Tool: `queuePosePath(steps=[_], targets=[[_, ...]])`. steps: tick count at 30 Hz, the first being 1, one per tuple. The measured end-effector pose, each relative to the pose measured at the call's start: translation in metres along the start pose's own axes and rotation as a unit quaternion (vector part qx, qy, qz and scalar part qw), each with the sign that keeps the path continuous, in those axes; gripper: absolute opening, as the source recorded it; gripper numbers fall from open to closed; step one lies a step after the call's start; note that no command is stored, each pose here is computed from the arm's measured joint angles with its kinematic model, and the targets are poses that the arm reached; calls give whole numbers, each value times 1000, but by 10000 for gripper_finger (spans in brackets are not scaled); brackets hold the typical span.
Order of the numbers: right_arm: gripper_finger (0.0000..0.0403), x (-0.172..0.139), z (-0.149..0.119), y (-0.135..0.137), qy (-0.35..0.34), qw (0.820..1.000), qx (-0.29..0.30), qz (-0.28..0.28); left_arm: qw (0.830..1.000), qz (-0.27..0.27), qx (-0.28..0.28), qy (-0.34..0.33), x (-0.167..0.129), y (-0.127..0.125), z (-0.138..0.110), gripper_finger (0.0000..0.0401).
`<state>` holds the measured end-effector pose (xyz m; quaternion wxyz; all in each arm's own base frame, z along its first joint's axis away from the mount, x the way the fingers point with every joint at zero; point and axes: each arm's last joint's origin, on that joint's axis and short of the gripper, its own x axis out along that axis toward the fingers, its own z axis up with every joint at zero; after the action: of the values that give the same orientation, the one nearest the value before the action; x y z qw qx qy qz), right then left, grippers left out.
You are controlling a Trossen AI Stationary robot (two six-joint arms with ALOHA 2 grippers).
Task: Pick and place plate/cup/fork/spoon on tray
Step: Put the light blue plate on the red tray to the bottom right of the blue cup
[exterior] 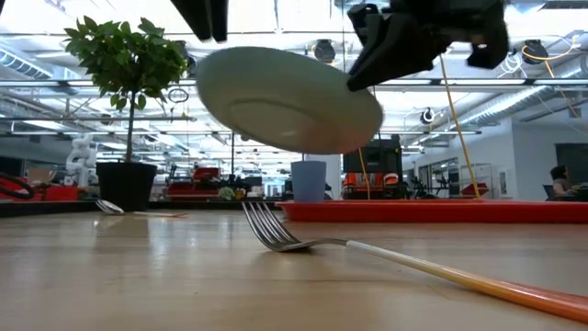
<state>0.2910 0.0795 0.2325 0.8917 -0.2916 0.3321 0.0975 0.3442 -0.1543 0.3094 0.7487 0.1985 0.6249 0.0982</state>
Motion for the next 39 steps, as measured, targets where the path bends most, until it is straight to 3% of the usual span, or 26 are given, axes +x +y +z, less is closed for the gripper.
queuePosePath(steps=[9, 15, 20, 27, 33, 39], targets=[[0, -30, -11, -4, 54, 997, 51, 1, 987, 83, -96, -99, -41, -2, -22, 180], [0, -38, -21, -4, 106, 992, 71, -23, 968, 162, -96, -164, -57, -6, -29, 157], [0, -39, -26, -3, 138, 986, 88, -37, 964, 186, -101, -163, -51, -2, -29, 136], [0, -40, -32, -1, 164, 980, 111, -36, 952, 265, -89, -123, -12, 8, -39, 116], [0, -39, -36, -6, 177, 975, 126, -53, 948, 257, -137, -125, 7, 32, -61, 115], [0, -37, -45, -9, 196, 967, 150, -60, 955, 180, -144, -187, 22, 43, -76, 115]])
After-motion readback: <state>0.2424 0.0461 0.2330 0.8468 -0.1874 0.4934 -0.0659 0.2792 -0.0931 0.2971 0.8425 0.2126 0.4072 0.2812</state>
